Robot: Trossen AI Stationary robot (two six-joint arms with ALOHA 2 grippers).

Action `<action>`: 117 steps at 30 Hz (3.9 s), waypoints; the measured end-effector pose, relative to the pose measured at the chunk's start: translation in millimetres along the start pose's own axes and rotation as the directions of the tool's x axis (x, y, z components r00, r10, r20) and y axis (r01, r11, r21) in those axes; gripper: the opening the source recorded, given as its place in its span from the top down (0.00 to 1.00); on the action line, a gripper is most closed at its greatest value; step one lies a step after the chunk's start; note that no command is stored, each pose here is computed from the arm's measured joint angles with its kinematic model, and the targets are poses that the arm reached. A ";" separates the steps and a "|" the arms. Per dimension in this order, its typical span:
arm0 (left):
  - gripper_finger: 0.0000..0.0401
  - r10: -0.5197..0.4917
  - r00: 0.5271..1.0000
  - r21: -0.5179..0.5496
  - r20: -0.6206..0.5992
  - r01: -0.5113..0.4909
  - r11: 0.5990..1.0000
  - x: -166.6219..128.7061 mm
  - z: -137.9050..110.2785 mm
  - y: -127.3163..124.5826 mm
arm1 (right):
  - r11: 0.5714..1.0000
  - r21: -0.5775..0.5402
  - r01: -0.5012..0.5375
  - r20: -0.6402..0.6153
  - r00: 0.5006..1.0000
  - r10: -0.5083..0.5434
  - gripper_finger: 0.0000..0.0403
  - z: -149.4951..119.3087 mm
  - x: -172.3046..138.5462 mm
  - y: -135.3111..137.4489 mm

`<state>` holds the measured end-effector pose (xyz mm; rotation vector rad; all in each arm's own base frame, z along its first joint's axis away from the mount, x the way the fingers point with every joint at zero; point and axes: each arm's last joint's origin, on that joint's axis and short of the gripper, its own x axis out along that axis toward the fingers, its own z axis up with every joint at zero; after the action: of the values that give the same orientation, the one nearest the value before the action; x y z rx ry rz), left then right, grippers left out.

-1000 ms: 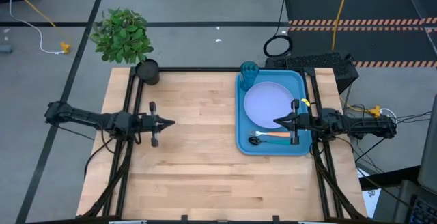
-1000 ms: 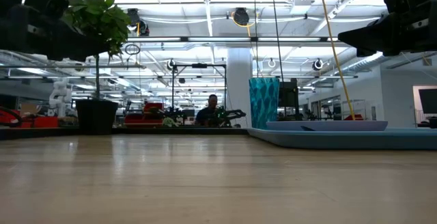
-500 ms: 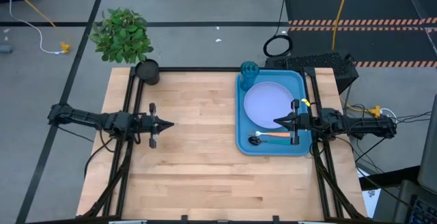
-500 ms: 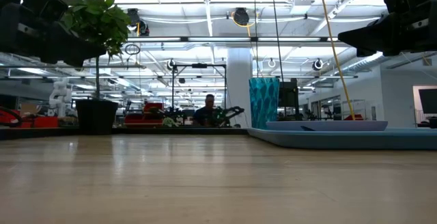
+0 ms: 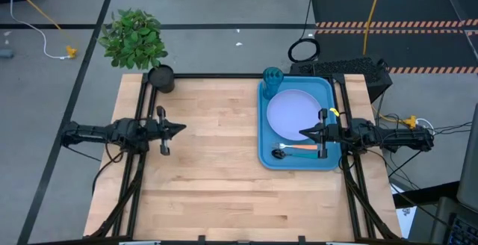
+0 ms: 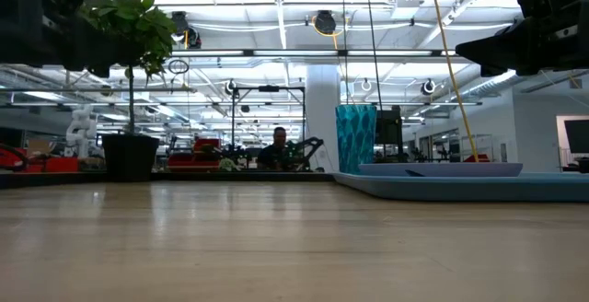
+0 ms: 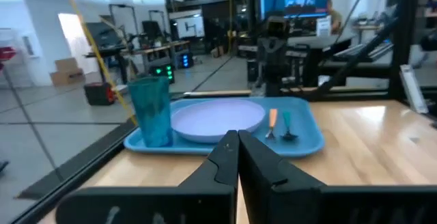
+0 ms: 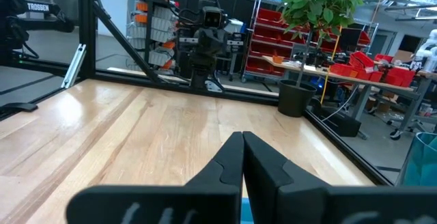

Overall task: Pick and place plate/cup/fork/spoon on tray
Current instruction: Return to Home Position

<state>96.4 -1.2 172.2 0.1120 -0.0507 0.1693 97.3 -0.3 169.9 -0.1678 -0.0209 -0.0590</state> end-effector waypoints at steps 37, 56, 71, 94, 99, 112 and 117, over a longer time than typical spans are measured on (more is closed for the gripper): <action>1.00 -0.053 0.995 -0.014 -0.081 0.052 0.999 -1.5 0.8 4.2 | 1.000 0.000 0.000 -0.001 1.000 0.000 1.00 -0.1 0.0 0.0; 1.00 -0.060 0.998 -0.039 -0.018 0.059 0.997 0.9 -2.7 1.5 | 1.000 0.001 0.001 0.005 1.000 -0.001 1.00 0.4 0.1 -0.1; 0.98 -0.111 0.994 0.011 -0.011 0.111 0.994 0.1 -1.9 -3.0 | 1.000 0.001 0.001 0.005 1.000 -0.001 1.00 0.5 0.1 -0.1; 0.92 -0.081 0.997 0.005 0.008 0.081 0.997 0.3 -0.4 -1.8 | 1.000 0.000 0.001 0.006 1.000 -0.001 1.00 0.5 0.1 -0.1; 0.92 -0.080 0.997 0.005 0.011 0.080 0.997 0.3 -0.2 -1.7 | 1.000 0.001 0.001 0.006 1.000 -0.001 1.00 0.6 0.1 -0.1; 0.92 -0.081 0.997 0.004 0.014 0.081 0.997 0.3 0.1 -1.7 | 1.000 0.001 0.001 0.006 1.000 -0.001 1.00 0.6 0.1 -0.1; 0.92 -0.081 0.997 0.004 0.014 0.081 0.997 0.3 0.2 -1.7 | 1.000 0.001 0.001 0.006 1.000 -0.001 1.00 0.6 0.1 -0.1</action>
<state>97.0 -2.9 172.2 0.1185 -0.0600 0.0875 97.4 -0.3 170.5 -0.1672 -0.0271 -0.0598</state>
